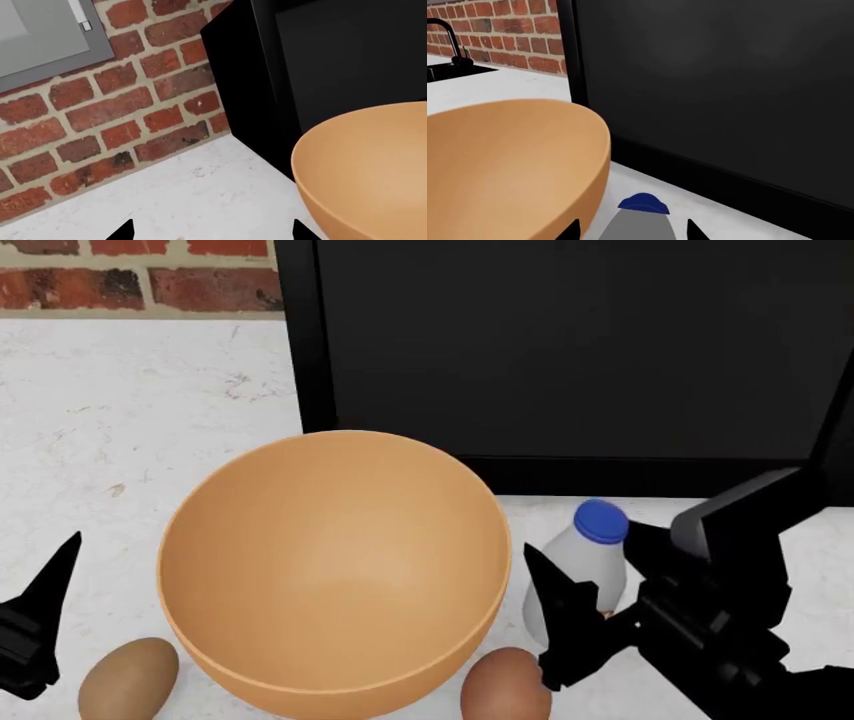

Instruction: Place the eggs and milk next to the bowl.

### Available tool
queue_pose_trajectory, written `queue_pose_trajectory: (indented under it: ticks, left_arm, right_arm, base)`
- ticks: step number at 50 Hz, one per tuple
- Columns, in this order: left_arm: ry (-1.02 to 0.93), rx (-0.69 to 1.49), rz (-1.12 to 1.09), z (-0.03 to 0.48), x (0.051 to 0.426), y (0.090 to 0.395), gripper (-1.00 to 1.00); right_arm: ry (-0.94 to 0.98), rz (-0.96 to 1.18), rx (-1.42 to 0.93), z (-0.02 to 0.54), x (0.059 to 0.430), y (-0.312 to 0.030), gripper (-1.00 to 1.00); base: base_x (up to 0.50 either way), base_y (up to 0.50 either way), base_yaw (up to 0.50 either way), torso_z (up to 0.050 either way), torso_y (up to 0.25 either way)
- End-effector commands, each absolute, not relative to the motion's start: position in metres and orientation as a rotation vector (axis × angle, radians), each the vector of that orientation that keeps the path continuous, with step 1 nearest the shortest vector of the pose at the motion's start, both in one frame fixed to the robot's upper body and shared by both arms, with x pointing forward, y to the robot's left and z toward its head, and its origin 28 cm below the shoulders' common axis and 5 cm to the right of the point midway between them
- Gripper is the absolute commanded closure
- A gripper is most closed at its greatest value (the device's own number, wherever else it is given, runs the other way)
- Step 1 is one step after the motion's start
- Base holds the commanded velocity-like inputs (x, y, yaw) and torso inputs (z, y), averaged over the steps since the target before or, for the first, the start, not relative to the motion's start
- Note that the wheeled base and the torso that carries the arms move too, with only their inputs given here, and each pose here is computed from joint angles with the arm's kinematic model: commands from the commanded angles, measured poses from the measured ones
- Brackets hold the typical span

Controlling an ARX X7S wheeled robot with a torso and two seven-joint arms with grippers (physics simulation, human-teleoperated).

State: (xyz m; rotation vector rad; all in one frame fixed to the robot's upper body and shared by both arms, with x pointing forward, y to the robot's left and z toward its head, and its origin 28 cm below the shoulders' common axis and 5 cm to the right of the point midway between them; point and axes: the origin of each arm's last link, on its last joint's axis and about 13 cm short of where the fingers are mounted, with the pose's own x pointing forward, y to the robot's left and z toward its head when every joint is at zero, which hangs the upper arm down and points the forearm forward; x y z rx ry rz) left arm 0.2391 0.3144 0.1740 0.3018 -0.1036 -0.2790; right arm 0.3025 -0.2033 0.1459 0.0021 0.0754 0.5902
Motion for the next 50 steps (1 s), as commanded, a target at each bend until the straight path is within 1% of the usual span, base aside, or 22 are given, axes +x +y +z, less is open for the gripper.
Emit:
queue_pose_trajectory:
  ticks: [1, 50]
  left_arm:
    - [-0.101, 0.304, -0.279, 0.172, 0.240, 0.315, -1.00]
    - [-0.103, 0.306, -0.274, 0.174, 0.239, 0.315, -1.00]
  right_arm:
    - [0.071, 0.595, -0.015, 0.143, 0.304, -0.205, 1.00]
    - [0.105, 0.603, 0.003, 0.125, 0.308, -0.204, 1.00]
  base:
    - [0.00, 0.00, 0.00, 0.000, 0.000]
    - [0.00, 0.00, 0.00, 0.000, 0.000]
